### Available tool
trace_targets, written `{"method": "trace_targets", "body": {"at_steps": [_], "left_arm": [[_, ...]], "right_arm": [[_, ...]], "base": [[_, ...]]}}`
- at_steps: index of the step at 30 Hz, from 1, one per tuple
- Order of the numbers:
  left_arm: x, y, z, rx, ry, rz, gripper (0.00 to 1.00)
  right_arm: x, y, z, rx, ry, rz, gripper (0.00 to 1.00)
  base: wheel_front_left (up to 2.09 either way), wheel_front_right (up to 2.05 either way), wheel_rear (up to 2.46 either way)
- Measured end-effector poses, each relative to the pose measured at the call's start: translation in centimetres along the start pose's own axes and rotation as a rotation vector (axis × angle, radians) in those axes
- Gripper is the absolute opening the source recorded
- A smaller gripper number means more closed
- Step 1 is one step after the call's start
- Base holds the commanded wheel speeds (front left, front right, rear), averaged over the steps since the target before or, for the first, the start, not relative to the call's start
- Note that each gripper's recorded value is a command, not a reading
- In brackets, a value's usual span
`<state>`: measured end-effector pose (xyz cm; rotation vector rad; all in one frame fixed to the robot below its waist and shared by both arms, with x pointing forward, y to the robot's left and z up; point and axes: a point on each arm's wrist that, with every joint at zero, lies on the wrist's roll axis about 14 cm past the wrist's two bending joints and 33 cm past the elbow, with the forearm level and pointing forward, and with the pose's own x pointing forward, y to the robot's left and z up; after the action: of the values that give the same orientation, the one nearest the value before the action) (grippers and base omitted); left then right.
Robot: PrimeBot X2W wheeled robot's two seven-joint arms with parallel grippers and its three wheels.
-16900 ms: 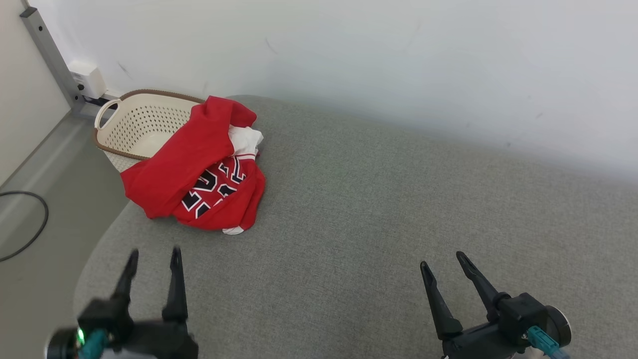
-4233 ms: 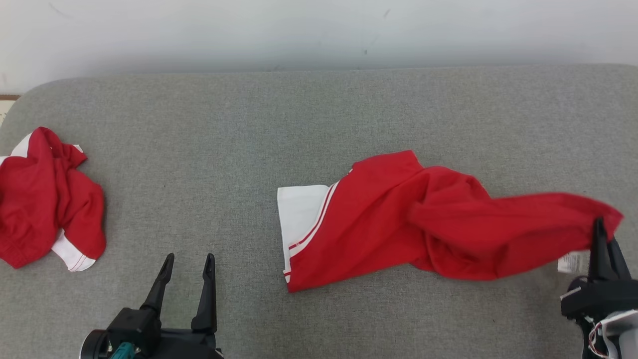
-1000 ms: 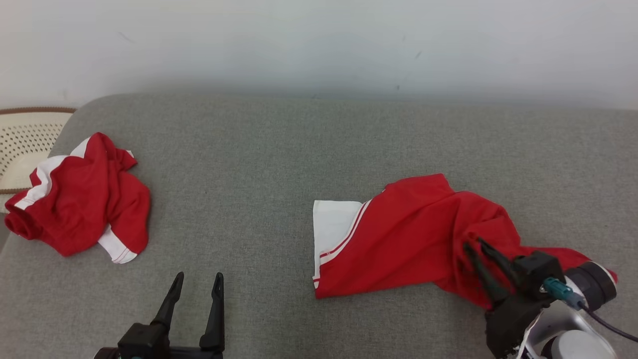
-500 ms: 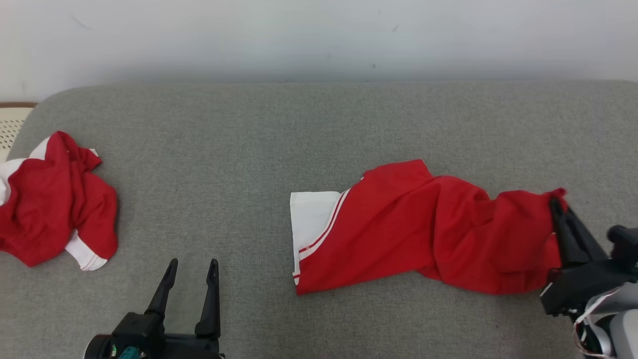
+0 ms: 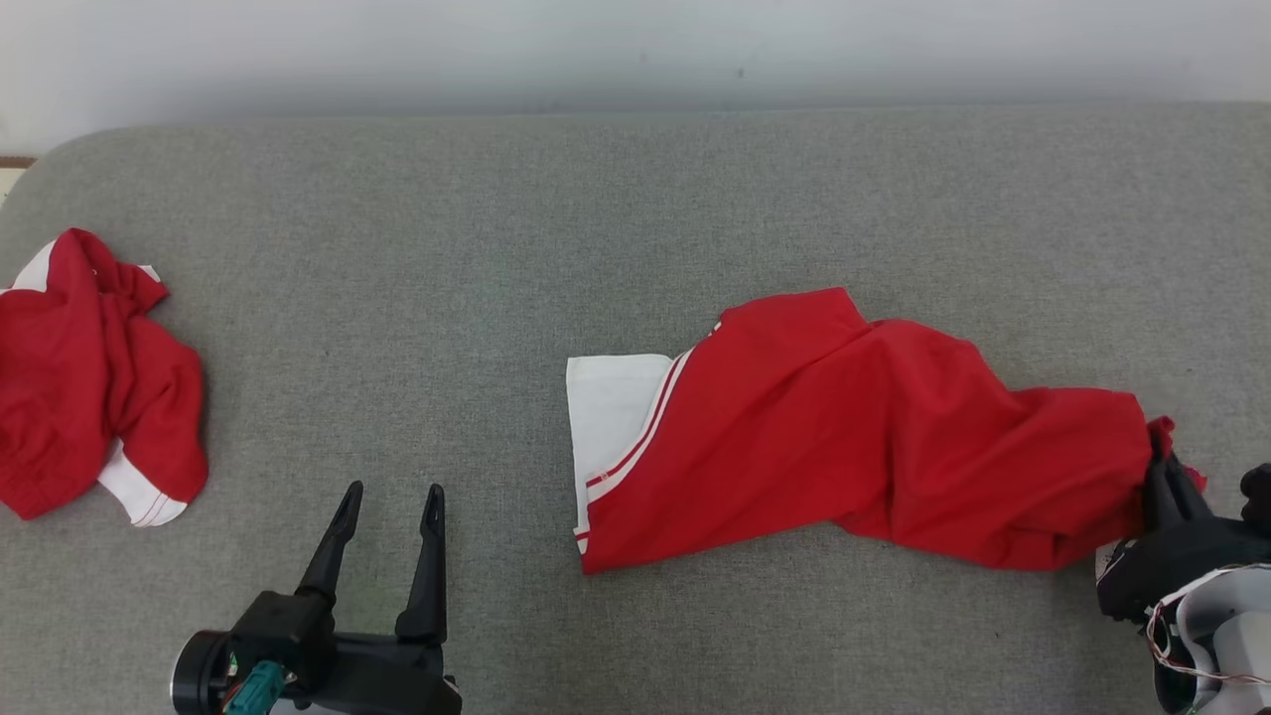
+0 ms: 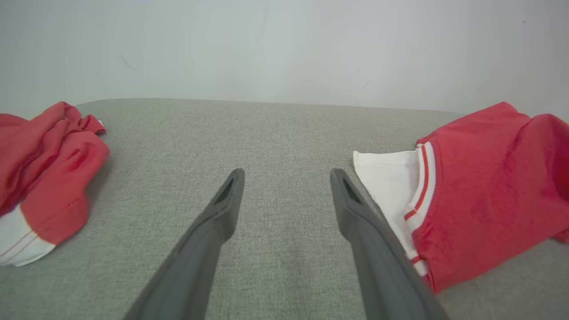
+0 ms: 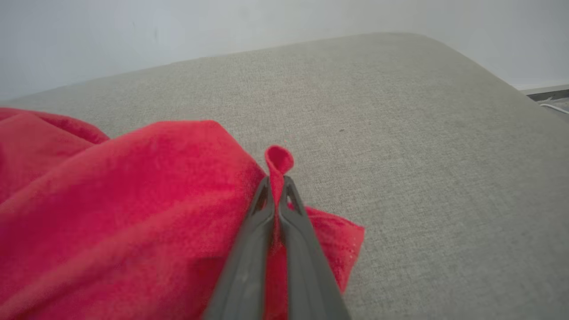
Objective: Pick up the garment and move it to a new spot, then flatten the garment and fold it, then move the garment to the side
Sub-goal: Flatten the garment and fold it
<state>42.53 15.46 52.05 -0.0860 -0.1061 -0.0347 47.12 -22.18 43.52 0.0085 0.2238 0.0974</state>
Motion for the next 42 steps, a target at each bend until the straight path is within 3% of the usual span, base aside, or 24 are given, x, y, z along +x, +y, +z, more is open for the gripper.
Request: {"method": "trace_targets", "body": {"at_steps": [18,20,21,29,33,42], "left_arm": [[0.2,-0.4,-0.1,0.005,0.001,-0.010,1.00],[0.3,-0.5,-0.1,0.006,0.001,-0.015,1.00],[0.4,-0.6,-0.1,0.006,0.003,-0.018,1.00],[0.2,-0.7,0.8,0.013,-0.016,-0.024,1.00],[-0.2,-0.5,1.4,0.020,-0.026,-0.020,1.00],[-1.1,-0.3,2.8,0.031,-0.052,-0.017,1.00]], "right_arm": [[-2.3,-1.1,-4.0,0.117,0.055,-0.089,0.00],[-2.6,-1.2,-4.1,0.136,0.051,-0.100,0.87],[-2.8,-1.4,-4.0,0.146,0.044,-0.107,1.00],[-4.9,-3.9,0.9,0.210,-0.156,-0.195,1.00],[-6.1,-4.0,3.8,0.179,-0.254,-0.197,1.00],[-7.3,1.5,9.8,0.064,-0.387,-0.031,1.00]], "base": [[0.00,0.00,0.00],[0.00,0.00,0.00],[0.00,0.00,0.00],[0.00,0.00,0.00],[0.00,0.00,0.00],[0.00,0.00,0.00]]}}
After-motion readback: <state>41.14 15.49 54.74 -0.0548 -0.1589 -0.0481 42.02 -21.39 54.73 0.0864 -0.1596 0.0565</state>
